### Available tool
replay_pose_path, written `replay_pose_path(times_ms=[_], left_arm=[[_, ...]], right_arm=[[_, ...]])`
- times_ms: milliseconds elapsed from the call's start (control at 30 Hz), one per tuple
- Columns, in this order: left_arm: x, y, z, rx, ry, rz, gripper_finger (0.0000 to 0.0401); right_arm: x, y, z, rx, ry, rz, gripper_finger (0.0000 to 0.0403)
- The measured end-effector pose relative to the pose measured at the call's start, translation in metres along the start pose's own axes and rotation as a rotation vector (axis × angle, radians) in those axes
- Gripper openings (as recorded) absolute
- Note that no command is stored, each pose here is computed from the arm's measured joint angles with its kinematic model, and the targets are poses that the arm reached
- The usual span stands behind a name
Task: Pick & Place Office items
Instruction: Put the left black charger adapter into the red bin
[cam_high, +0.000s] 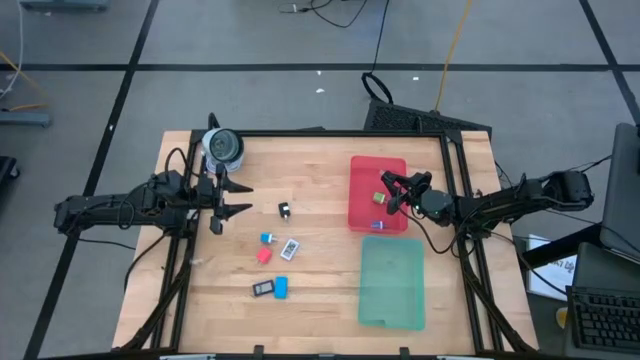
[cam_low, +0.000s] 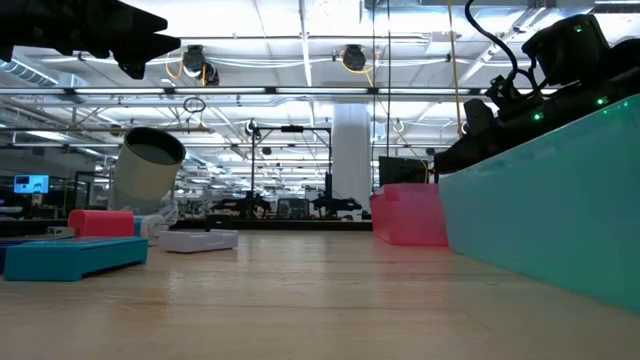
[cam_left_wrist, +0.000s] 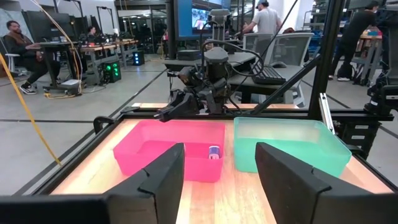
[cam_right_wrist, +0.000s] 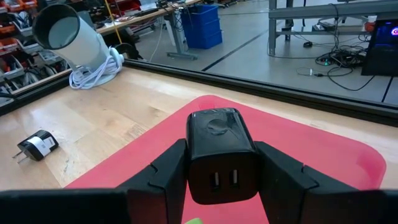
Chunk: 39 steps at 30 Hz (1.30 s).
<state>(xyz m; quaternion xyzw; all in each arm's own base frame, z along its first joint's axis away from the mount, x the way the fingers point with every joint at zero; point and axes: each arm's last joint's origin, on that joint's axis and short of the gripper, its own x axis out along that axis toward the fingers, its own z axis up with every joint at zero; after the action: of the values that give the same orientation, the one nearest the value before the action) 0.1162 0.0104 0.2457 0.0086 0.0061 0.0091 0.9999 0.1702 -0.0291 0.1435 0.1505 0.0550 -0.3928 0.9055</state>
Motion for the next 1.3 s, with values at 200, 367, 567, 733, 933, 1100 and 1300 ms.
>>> replay_pose_path(times_ms=[200,367,567,733,933,1100,1300], left_arm=[[0.0000,0.0000,0.0000,0.000,0.000,0.000,0.0182],[0.0000,0.0000,0.0000,0.000,0.000,0.000,0.0170],[0.0000,0.0000,0.0000,0.000,0.000,0.000,0.0157],[0.0000,0.0000,0.0000,0.000,0.000,0.000,0.0153],[0.0000,0.0000,0.0000,0.000,0.000,0.000,0.0169],[0.0000,0.0000,0.0000,0.000,0.000,0.000,0.0185],[0.0000,0.0000,0.0000,0.000,0.000,0.000,0.0202]], right_arm=[[0.0000,0.0000,0.0000,0.000,0.000,0.000,0.0146],[0.0000,0.0000,0.0000,-0.001,0.000,0.000,0.0146],[0.0000,-0.0001,-0.0002,-0.001,0.001,0.000,0.0159],[0.0000,-0.0001,-0.0002,0.000,0.001,0.000,0.0153],[0.0000,-0.0001,-0.0002,0.001,0.001,0.000,0.0160],[0.0000,-0.0001,-0.0002,0.002,0.001,0.000,0.0166],[0.0000,-0.0001,-0.0002,0.000,0.001,0.000,0.0159]])
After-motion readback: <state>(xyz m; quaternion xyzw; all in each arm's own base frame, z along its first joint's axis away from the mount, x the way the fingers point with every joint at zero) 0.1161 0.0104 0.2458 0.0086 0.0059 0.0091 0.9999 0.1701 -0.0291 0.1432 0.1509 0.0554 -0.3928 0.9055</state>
